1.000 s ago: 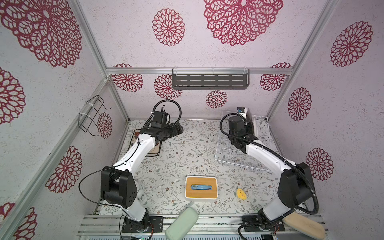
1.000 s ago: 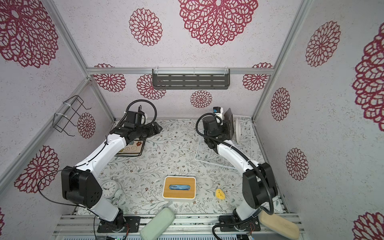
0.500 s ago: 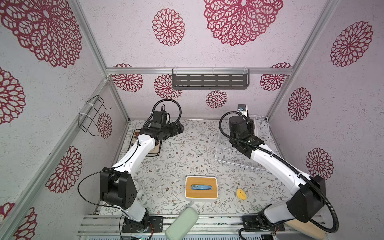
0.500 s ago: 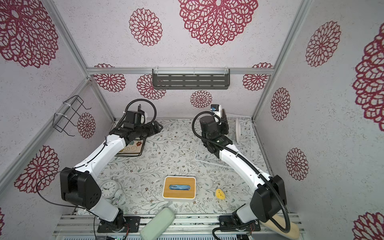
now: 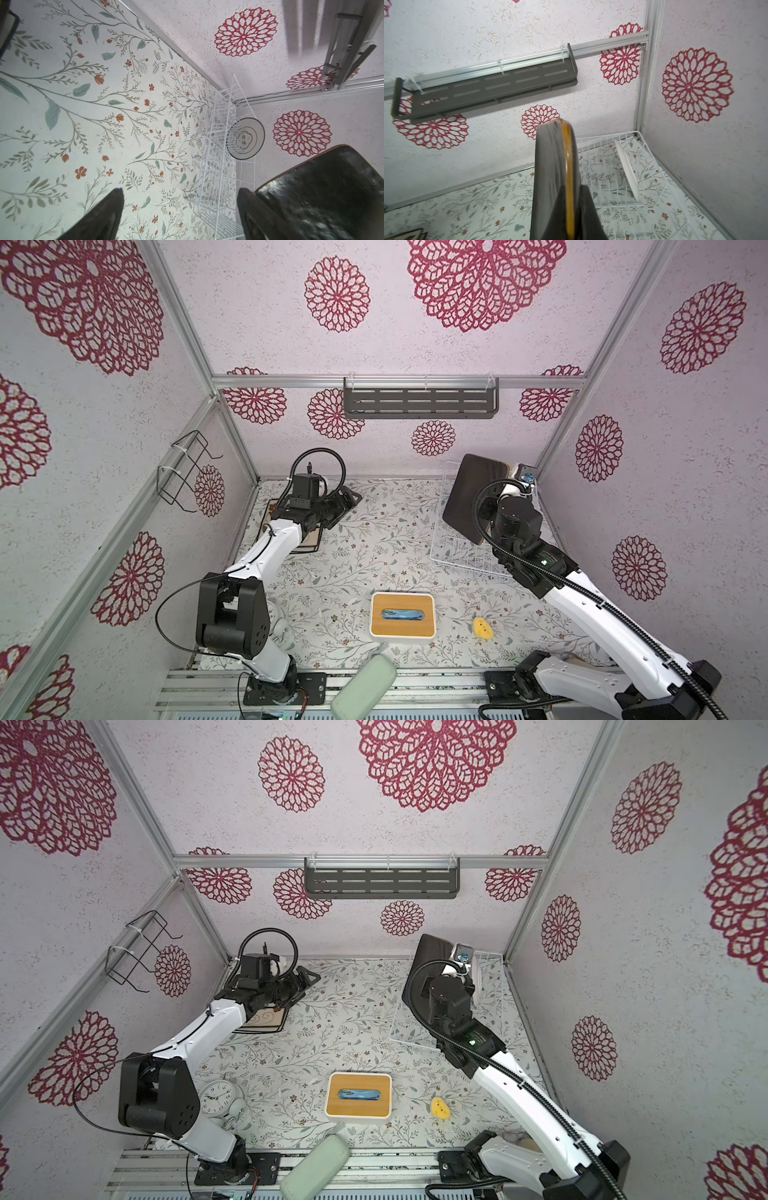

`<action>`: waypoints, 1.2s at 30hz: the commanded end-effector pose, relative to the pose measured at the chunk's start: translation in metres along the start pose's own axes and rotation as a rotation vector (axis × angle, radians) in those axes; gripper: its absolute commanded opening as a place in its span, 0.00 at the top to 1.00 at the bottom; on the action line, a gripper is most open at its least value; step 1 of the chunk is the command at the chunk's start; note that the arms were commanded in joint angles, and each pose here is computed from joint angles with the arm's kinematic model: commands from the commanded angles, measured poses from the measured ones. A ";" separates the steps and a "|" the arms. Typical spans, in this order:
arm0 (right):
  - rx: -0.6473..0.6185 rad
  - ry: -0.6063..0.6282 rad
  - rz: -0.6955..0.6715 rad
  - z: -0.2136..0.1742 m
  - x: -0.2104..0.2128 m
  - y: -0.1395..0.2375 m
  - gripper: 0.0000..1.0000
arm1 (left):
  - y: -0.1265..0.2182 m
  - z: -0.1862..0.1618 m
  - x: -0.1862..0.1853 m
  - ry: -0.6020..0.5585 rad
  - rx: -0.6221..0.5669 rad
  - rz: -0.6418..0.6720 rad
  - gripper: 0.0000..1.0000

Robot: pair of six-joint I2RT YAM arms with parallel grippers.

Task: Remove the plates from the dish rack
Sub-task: 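Carry the dark plate toward the left gripper while the left gripper reaches toward it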

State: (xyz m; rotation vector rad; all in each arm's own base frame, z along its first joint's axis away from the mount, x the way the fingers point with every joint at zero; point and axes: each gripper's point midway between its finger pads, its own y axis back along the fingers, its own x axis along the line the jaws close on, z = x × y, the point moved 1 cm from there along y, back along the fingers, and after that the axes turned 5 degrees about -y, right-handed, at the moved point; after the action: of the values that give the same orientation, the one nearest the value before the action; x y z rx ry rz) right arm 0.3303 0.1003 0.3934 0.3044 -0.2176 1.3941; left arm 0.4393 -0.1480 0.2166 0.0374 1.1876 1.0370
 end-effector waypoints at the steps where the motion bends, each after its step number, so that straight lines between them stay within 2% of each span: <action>1: -0.145 -0.365 0.191 0.061 0.026 0.017 1.00 | 0.016 0.012 -0.027 -0.008 -0.051 -0.121 0.10; 7: -0.072 -0.539 0.344 0.034 0.059 0.000 1.00 | 0.024 0.011 -0.025 0.023 -0.066 -0.153 0.10; 12: -0.027 -0.660 0.433 0.014 0.084 -0.019 1.00 | 0.039 0.014 -0.001 0.054 -0.155 -0.092 0.09; 14: -0.024 -0.718 0.460 0.008 0.090 -0.024 1.00 | 0.043 0.015 0.007 0.089 -0.177 -0.105 0.09; 17: -0.032 -0.798 0.465 -0.006 0.092 -0.035 1.00 | 0.046 0.016 0.012 0.119 -0.188 -0.120 0.09; 20: -0.031 -0.885 0.422 -0.027 0.087 -0.049 1.00 | 0.047 0.017 0.023 0.141 -0.222 -0.081 0.09; 26: -0.021 -1.055 0.488 -0.052 0.106 -0.066 1.00 | 0.045 0.015 0.024 0.223 -0.265 -0.169 0.10; 29: 0.047 -1.057 0.483 -0.063 0.128 -0.069 1.00 | 0.048 0.011 0.028 0.240 -0.283 -0.167 0.10; 31: 0.049 -1.052 0.461 -0.069 0.137 -0.066 1.00 | 0.050 0.010 0.027 0.245 -0.296 -0.171 0.10; 36: 0.072 -1.093 0.503 -0.082 0.158 -0.071 1.00 | 0.043 0.003 0.026 0.269 -0.270 -0.212 0.10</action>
State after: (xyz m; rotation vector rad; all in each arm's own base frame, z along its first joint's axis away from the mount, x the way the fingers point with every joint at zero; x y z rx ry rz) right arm 0.4283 0.2613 0.2439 1.0570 -0.6929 1.5116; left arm 0.4123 -0.0998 0.2073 -0.3840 1.2823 1.0816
